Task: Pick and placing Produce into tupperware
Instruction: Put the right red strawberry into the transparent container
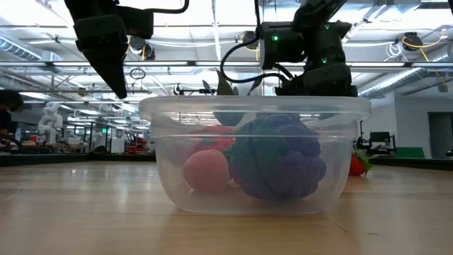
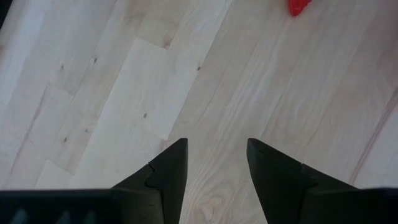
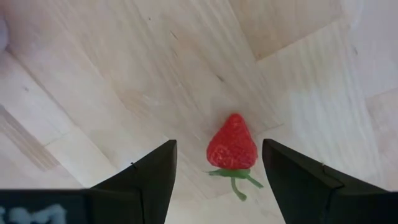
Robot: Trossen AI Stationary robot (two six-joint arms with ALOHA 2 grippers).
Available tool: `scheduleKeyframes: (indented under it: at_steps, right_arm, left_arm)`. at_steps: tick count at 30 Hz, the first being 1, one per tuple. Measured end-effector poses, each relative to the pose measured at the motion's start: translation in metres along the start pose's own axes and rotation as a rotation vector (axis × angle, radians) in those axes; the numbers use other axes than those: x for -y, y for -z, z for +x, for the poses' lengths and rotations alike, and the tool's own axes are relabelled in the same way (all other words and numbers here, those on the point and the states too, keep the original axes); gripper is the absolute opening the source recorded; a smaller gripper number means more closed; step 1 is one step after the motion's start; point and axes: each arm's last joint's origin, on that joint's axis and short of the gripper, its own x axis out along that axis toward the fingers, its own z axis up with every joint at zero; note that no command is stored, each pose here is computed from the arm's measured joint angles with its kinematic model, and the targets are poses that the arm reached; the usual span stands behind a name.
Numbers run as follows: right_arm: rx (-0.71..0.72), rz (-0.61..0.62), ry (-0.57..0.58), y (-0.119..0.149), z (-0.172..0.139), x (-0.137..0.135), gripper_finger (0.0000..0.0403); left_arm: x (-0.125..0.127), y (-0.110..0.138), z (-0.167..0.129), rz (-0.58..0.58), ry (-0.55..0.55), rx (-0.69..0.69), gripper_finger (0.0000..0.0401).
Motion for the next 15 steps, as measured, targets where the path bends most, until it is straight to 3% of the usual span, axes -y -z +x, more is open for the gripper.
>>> scheduleKeyframes:
  at_steps: [15]
  right_arm:
    - [-0.06,0.019,0.031,0.012,0.02,0.011,0.0226]
  left_arm:
    - [0.0,0.0,0.0,0.007,0.002,0.0,0.017]
